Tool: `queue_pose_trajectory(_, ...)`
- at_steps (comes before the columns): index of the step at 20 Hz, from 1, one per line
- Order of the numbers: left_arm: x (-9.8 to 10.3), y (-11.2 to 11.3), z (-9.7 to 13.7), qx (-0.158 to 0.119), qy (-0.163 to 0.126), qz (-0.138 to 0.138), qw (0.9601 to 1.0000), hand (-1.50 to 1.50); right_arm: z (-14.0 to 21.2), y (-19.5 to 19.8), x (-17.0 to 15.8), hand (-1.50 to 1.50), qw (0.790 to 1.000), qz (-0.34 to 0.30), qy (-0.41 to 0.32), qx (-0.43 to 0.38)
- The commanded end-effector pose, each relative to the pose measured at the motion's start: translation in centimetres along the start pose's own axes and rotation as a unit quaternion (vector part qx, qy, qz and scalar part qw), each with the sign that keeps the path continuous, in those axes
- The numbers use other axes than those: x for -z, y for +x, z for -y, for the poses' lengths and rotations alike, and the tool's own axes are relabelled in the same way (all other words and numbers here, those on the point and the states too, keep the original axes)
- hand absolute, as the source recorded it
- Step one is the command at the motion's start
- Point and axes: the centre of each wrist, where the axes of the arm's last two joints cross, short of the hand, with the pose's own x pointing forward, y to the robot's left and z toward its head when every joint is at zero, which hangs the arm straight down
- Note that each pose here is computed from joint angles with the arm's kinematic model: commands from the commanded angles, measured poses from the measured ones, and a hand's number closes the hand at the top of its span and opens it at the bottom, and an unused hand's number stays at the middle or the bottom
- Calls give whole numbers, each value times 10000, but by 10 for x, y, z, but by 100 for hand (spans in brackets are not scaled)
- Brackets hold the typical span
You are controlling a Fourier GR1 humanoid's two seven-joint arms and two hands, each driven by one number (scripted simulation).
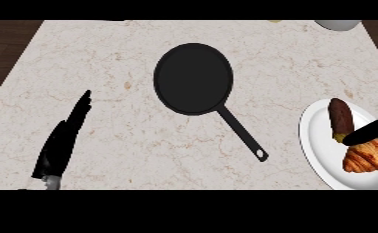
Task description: Pick the croissant from the plate and place it in the pan
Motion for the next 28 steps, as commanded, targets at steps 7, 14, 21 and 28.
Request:
queue_pose_trajectory(7, -7, -14, -7, -61, 37, -68, 10000, 0, -16, 33, 15, -150, 9886, -1268, 550, -597)
queue_pose_trajectory(14, -11, 1, -5, -63, 19, 3, 10000, 0, -24, 44, 28, -150, 9800, -1658, 628, -900)
queue_pose_trajectory(21, -5, -5, -6, -85, 95, -115, 9999, 0, -46, 39, 36, -150, 9738, -1856, 830, -1023)
queue_pose_trajectory(28, -7, -14, -7, 10, 100, -118, 9999, 0, -66, 29, 35, -150, 9712, -1924, 848, -1122)
